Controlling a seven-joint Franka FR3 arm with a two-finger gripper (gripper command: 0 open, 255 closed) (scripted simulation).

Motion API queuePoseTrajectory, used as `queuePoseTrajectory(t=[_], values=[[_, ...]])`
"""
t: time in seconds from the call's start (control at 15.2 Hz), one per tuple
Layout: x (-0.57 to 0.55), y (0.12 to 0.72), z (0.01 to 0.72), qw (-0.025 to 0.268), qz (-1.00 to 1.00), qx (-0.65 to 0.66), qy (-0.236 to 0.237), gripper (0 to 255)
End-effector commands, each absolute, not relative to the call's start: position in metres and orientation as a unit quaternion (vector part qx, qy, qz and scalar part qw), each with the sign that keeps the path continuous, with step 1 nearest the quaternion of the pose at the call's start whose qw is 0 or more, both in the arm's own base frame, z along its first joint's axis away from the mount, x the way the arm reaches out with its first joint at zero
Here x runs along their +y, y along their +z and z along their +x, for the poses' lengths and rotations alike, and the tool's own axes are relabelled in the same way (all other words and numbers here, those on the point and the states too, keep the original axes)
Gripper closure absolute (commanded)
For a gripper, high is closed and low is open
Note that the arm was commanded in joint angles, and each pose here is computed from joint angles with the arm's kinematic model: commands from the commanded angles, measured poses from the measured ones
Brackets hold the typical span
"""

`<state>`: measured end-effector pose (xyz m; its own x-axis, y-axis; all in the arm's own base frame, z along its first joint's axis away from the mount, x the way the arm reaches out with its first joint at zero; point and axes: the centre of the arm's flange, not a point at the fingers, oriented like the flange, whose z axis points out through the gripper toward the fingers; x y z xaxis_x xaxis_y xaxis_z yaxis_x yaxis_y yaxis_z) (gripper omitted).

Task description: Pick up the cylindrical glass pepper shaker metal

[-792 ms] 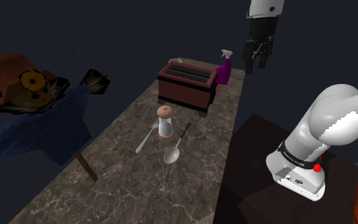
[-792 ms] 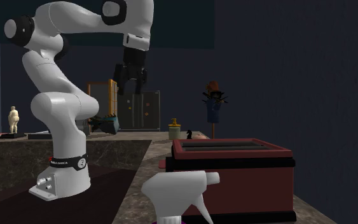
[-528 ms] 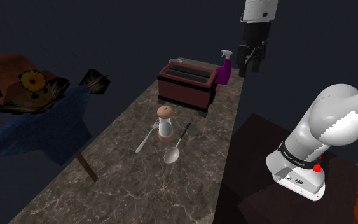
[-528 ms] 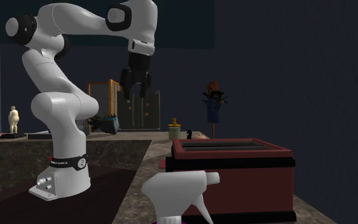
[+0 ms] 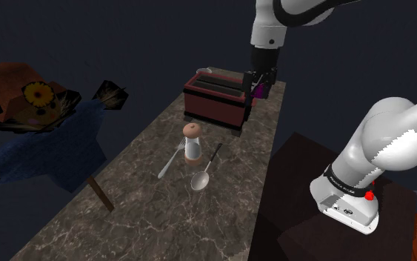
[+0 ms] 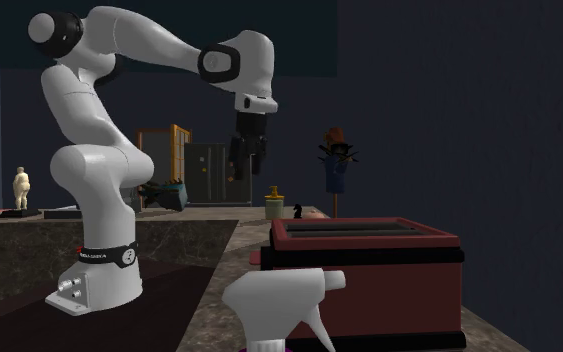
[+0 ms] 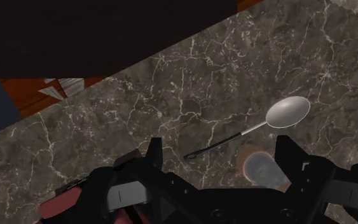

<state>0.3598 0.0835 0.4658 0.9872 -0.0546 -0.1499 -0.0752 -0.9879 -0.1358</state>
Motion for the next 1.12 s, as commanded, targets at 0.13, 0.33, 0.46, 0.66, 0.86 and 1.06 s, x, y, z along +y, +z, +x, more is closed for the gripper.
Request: queuePoseTrajectory(t=[0.13,0.33,0.46,0.66,0.86,1.06], values=[[0.120,0.443,0.384,0.074,-0.996,0.022,0.050,0],[0.146,0.426,0.403,0.077,-0.996,0.014,0.034,0],[0.163,0.415,0.416,0.078,-0.997,0.009,0.023,0],[0.190,0.400,0.435,0.081,-0.997,0.001,0.007,0],[0.217,0.385,0.455,0.083,-0.996,-0.008,-0.009,0],[0.231,0.372,0.465,0.084,-0.996,-0.012,-0.017,0]])
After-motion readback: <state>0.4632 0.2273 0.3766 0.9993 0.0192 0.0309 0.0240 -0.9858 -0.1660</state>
